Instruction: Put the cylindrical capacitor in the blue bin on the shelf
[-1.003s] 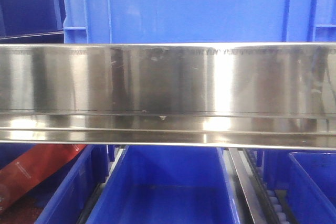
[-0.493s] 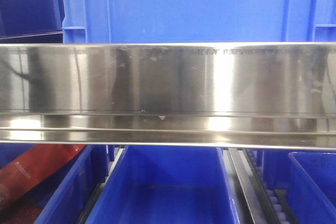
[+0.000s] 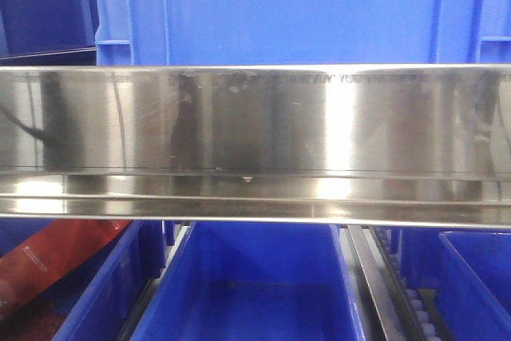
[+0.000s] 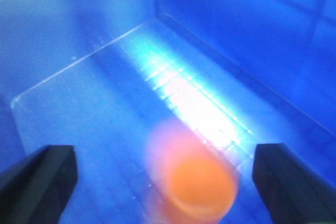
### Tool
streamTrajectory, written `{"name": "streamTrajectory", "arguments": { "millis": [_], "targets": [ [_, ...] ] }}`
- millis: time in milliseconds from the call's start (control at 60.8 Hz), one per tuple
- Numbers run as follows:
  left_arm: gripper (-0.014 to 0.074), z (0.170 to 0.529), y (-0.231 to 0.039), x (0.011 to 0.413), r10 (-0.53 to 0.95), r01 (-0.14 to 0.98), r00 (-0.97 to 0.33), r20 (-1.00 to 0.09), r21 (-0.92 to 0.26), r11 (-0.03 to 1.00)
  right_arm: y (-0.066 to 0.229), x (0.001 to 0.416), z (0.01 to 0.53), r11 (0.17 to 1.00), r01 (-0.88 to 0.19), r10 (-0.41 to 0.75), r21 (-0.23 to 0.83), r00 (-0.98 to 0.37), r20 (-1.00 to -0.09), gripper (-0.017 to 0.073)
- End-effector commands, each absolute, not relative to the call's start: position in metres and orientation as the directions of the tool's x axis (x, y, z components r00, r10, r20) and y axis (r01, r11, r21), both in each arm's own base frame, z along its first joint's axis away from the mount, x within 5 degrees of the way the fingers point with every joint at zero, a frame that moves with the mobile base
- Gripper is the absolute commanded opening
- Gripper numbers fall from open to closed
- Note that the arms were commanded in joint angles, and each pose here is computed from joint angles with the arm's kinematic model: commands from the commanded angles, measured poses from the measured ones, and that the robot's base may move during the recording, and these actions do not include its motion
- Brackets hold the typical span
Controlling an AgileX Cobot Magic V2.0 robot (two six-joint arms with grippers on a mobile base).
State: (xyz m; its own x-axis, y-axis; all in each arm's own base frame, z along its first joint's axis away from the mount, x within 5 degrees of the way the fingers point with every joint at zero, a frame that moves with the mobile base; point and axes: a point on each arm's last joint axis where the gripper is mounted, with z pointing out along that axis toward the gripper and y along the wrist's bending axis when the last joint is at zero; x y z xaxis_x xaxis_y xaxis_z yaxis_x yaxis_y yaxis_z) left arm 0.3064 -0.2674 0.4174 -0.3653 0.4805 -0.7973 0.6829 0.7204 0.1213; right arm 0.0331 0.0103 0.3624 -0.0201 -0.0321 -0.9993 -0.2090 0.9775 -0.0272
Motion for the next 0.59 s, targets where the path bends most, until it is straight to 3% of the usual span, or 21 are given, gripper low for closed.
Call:
{"name": "streamTrajectory", "arguments": {
  "millis": [0, 115, 312, 427, 575],
  "targets": [
    [0.0496, 0.430, -0.263, 0.298, 0.470, 0.686, -0.356, -0.808, 0.115, 0.718, 0.010, 0.032, 0.366, 0.978, -0.203, -0.034, -0.038, 0.021, -0.999, -0.0111],
    [0.0325, 0.445, -0.253, 0.286, 0.464, 0.684, -0.353, -0.813, 0.115, 0.720, 0.010, 0.032, 0.366, 0.978, -0.203, -0.034, -0.038, 0.021, -0.999, -0.0111],
    [-0.0009, 0.493, -0.211, 0.241, 0.419, 0.667, -0.335, -0.844, 0.101, 0.738, 0.010, 0.032, 0.366, 0.978, -0.205, -0.034, -0.036, 0.015, -0.999, -0.0111],
    [-0.0113, 0.510, -0.184, 0.212, 0.393, 0.659, -0.329, -0.858, 0.089, 0.747, 0.010, 0.032, 0.364, 0.978, -0.208, -0.036, -0.035, 0.000, -0.999, -0.0111],
    [-0.0111, 0.515, -0.146, 0.174, 0.323, 0.616, -0.331, -0.887, 0.057, 0.786, 0.010, 0.032, 0.365, 0.978, -0.208, -0.036, -0.035, 0.000, -0.999, -0.0111]
  ]
}}
